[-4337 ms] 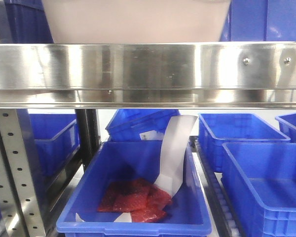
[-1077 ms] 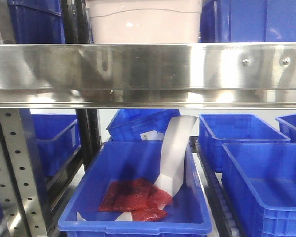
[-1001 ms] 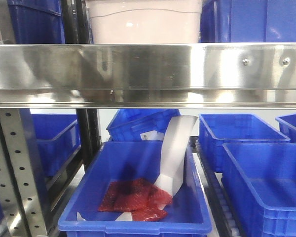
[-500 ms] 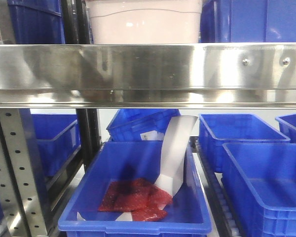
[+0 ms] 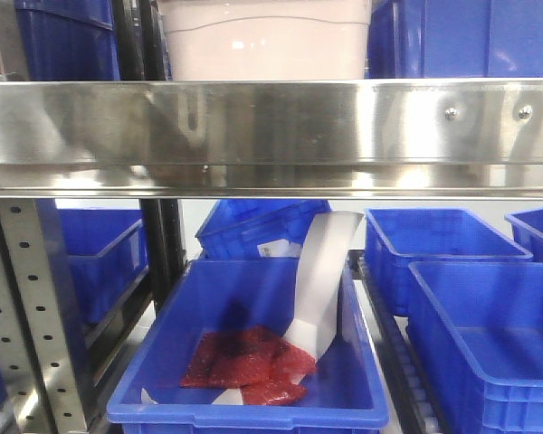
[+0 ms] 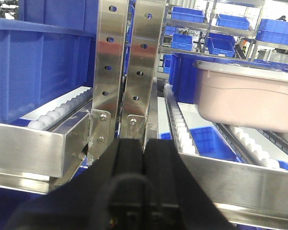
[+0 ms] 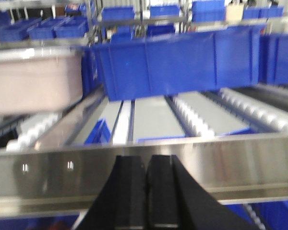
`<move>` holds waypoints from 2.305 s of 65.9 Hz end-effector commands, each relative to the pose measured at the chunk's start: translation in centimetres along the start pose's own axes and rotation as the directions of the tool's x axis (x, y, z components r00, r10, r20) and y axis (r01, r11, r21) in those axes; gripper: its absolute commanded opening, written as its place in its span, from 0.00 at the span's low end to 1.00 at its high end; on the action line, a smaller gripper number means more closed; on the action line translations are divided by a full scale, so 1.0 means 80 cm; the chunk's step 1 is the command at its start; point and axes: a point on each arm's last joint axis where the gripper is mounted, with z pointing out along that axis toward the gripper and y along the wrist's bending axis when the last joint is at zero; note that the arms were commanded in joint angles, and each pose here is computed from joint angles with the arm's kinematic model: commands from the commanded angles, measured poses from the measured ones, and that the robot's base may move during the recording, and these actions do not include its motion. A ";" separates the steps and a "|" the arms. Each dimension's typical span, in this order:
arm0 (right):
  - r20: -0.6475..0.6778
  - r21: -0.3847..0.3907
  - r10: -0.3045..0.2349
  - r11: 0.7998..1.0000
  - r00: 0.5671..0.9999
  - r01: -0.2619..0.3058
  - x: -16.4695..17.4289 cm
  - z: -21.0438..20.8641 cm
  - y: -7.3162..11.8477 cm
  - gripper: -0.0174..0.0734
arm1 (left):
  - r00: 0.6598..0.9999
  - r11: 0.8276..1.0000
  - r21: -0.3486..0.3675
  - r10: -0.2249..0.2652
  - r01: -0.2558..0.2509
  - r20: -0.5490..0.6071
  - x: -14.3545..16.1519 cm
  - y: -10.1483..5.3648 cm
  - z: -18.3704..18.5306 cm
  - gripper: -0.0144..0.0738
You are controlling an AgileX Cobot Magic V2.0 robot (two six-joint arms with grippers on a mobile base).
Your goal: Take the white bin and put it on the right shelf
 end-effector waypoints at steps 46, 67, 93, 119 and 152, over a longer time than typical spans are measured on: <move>0.189 -0.027 -0.086 0.995 0.978 0.092 0.063 -0.018 -0.007 0.25 | 0.996 1.000 -0.007 -0.009 0.010 0.089 -0.018 0.000 0.000 0.03; 0.188 -0.027 -0.086 0.995 0.978 0.092 0.063 -0.018 -0.007 0.25 | 0.996 1.000 -0.007 -0.009 0.010 0.089 -0.018 0.000 0.000 0.03; 0.187 -0.027 -0.086 0.995 0.979 0.092 0.064 -0.018 -0.007 0.25 | 0.996 1.000 -0.007 -0.009 0.010 0.089 -0.018 0.000 0.000 0.03; 0.187 -0.027 -0.086 0.995 0.979 0.092 0.064 -0.018 -0.007 0.25 | 0.996 0.999 -0.002 -0.045 0.045 0.075 -0.009 0.001 0.002 0.03; 0.187 -0.027 -0.086 0.995 0.979 0.092 0.064 -0.018 -0.007 0.25 | 0.996 0.987 0.149 0.050 -0.060 0.073 0.072 -0.004 0.003 0.03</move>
